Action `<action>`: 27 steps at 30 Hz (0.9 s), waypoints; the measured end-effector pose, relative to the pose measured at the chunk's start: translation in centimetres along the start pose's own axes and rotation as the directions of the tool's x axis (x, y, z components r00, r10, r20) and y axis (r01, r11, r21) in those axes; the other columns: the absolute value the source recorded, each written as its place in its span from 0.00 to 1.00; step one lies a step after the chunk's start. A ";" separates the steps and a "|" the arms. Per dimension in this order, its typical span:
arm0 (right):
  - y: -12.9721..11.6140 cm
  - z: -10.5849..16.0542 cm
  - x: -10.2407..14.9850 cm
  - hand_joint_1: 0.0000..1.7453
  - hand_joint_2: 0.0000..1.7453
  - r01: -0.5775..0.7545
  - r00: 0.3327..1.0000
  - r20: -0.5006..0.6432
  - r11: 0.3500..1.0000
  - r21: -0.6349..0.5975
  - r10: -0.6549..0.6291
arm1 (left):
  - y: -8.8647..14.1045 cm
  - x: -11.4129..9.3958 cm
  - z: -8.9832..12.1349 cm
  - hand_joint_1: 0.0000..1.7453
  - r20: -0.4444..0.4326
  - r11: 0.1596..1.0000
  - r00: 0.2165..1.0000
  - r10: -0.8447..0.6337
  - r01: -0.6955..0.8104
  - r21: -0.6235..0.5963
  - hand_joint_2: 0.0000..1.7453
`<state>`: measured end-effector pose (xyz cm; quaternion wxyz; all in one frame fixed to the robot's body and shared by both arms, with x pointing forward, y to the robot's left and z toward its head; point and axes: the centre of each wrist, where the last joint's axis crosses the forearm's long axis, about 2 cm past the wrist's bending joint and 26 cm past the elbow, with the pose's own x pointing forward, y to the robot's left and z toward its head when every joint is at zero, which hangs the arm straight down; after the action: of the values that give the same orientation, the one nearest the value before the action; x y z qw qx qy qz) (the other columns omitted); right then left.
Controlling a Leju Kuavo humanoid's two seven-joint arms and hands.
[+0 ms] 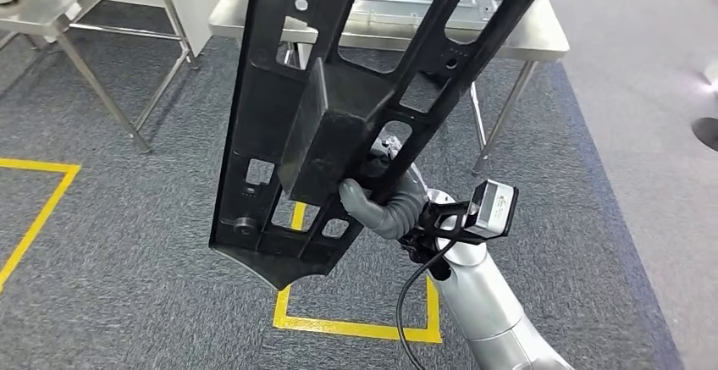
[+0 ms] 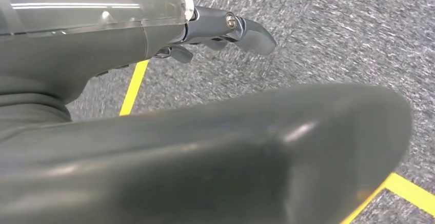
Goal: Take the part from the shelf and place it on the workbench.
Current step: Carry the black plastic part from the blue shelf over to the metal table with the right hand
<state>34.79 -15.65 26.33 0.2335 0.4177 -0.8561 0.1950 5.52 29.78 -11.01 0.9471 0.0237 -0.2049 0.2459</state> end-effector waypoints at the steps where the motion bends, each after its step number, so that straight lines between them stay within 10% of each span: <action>1: 0.0 0.1 0.0 1.00 1.00 0.002 1.000 -0.001 1.000 -0.002 -0.002 | 0.1 -0.1 0.0 0.00 -0.003 1.000 1.000 0.001 -0.001 0.001 0.00; 27: 0.4 0.9 -0.3 1.00 1.00 -0.012 1.000 -0.014 1.000 -0.025 0.011 | 0.3 -0.2 0.1 0.00 0.005 0.999 1.000 0.000 0.001 -0.042 0.00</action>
<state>34.42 -15.76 25.36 0.2438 0.4083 -0.8593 0.1883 5.19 29.97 -11.05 0.9469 0.0044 -0.2126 0.2413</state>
